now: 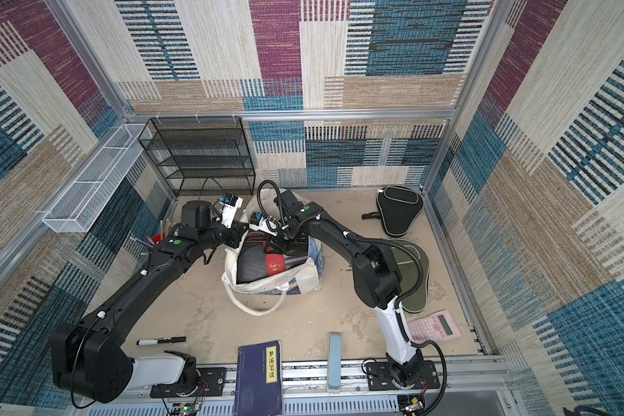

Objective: Remove the ping pong set from the canvas bag
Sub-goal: Pick up the ping pong set from the canvas bag.

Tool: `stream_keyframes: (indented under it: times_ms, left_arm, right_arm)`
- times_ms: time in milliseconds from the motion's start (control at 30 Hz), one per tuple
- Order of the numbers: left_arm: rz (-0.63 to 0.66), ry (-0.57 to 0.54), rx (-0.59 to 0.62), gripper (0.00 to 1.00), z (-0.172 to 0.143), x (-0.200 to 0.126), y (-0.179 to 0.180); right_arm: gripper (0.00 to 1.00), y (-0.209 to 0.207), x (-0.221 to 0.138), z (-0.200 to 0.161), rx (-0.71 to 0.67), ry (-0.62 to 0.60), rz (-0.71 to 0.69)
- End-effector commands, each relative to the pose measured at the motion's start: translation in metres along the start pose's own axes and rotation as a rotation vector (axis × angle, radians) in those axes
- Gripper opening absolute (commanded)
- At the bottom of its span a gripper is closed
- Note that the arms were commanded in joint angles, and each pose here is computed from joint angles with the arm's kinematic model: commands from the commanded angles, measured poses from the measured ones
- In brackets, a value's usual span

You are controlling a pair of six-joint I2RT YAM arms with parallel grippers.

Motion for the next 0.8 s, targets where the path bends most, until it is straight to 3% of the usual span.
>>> stream_keyframes:
  times_ms: [0, 67, 467, 767]
  left_arm:
    - [-0.036, -0.063, 0.034, 0.0, 0.012, -0.002, -0.003]
    - [-0.026, -0.062, 0.036, 0.0, 0.014, -0.003, -0.002]
    - [0.155, 0.053, 0.007, 0.0, 0.024, -0.027, 0.01]
    - [0.154, 0.082, -0.012, 0.0, 0.02, -0.025, 0.011]
  right_arm:
    - [0.07, 0.01, -0.005, -0.004, 0.02, 0.026, 0.035]
    - [0.0, 0.012, -0.014, -0.001, 0.013, 0.018, 0.013]
    - [0.0, 0.028, -0.084, 0.036, -0.083, -0.1, -0.162]
    - [0.0, 0.017, -0.129, 0.056, -0.112, -0.181, -0.489]
Point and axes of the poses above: each gripper's point midway between its finger pads, its own x axis out along the fingers, its own y axis along the line the jaws close on, z = x × y, the point moved 8 cm from there along -x, back along the fingers, and after that the axes turned 4 degrees about x, right-handed, at the moved point
